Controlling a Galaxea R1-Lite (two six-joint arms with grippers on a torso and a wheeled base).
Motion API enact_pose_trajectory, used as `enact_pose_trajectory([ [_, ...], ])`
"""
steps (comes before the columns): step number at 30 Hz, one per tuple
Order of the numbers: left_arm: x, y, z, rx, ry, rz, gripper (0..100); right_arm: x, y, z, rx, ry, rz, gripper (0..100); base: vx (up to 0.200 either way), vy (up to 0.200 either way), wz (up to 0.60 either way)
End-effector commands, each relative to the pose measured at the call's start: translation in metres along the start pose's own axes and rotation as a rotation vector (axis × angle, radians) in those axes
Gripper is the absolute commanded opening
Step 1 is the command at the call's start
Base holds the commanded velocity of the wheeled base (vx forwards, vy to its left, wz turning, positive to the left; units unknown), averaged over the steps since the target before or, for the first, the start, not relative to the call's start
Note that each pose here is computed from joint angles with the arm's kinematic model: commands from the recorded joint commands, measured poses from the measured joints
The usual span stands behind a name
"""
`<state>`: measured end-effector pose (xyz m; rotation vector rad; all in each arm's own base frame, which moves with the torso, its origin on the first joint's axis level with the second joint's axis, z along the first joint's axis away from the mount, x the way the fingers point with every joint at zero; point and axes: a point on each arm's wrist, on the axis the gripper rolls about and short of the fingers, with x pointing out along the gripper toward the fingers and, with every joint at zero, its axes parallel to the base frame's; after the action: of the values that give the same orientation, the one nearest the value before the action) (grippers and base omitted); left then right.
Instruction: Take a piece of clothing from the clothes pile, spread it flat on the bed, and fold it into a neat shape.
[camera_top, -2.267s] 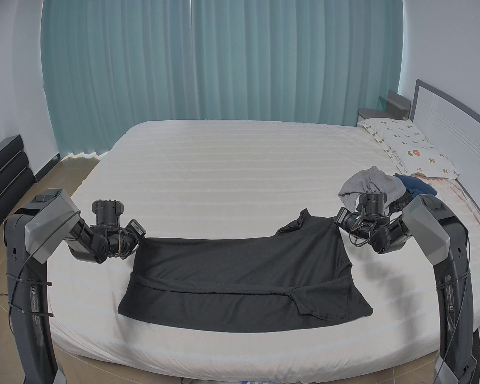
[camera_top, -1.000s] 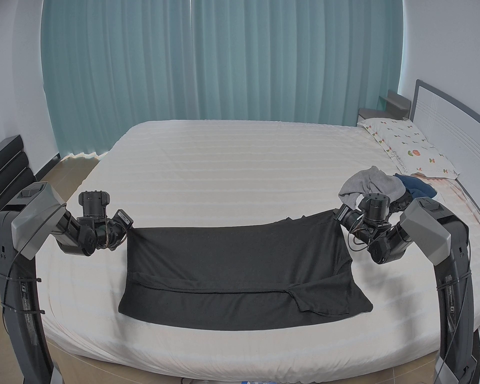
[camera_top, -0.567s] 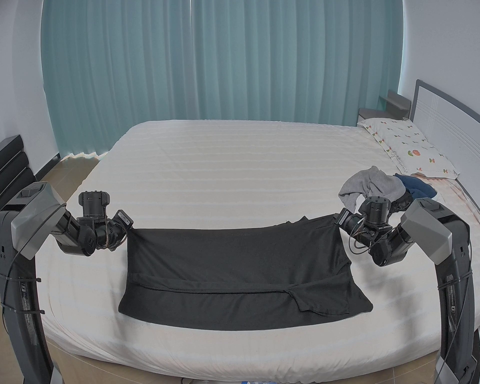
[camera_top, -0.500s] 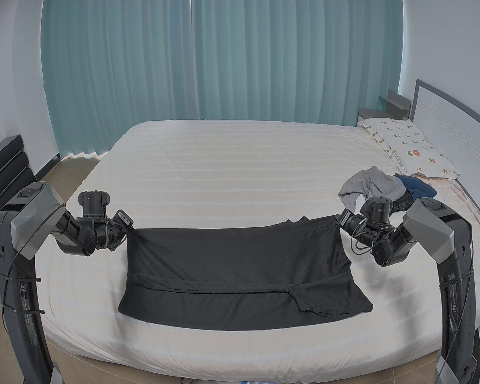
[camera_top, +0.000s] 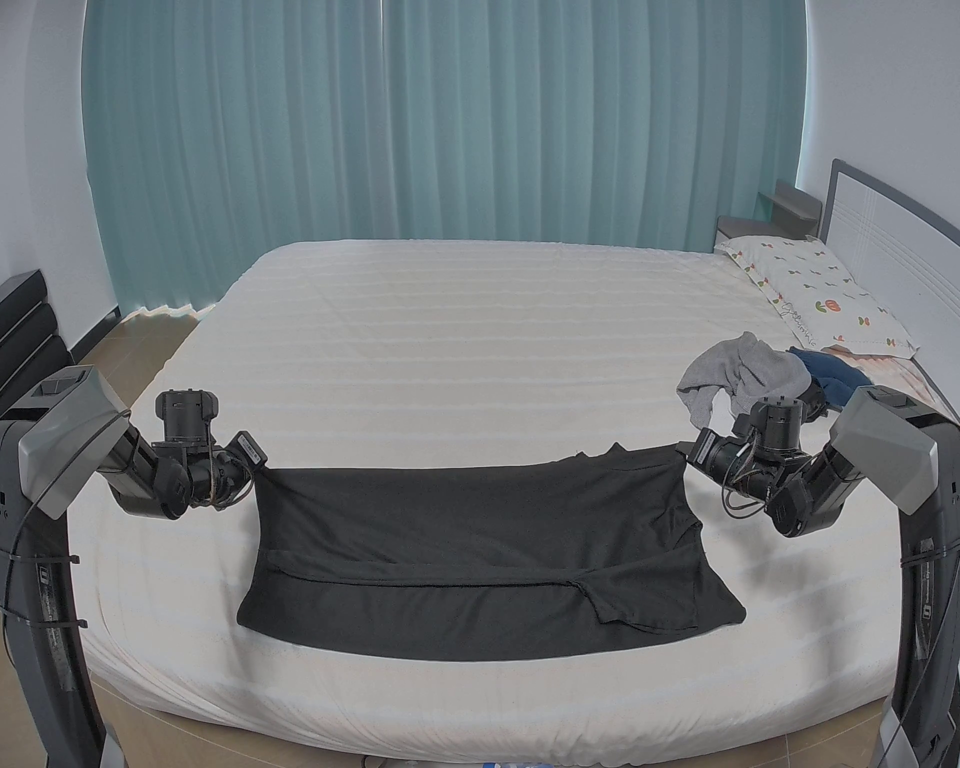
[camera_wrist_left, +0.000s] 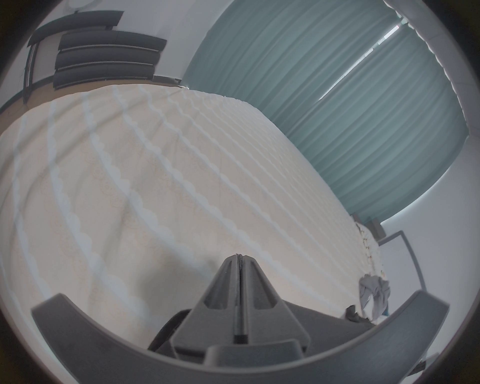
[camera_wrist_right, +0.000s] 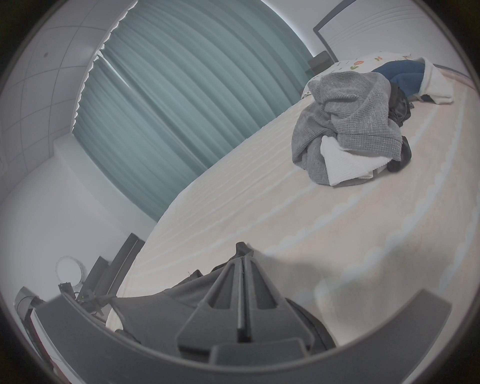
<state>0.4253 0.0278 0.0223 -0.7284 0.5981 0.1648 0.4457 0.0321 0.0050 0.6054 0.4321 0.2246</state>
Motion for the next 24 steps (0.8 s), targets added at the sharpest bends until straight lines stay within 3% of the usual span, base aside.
enact_pose_trajectory([
  [1, -0.003, 0.007, -0.008, 0.034, 0.025, 0.028, 0, -0.011, 0.001, -0.002, -0.013, 0.029, 0.005, 0, 0.0, 0.0, 0.0],
  [7, -0.014, 0.013, -0.022, 0.106, 0.069, 0.057, 0, -0.03, -0.017, -0.019, -0.043, 0.108, -0.01, 0, 0.0, 0.0, 0.0],
  [13, -0.026, 0.028, -0.047, 0.235, 0.156, 0.113, 0, -0.043, -0.029, -0.038, -0.073, 0.175, -0.038, 0, 0.0, 0.0, 0.0],
  [24, -0.036, 0.033, -0.077, 0.321, 0.236, 0.177, 0, -0.057, -0.041, -0.057, -0.127, 0.265, -0.057, 0, 0.0, 0.0, 0.0],
])
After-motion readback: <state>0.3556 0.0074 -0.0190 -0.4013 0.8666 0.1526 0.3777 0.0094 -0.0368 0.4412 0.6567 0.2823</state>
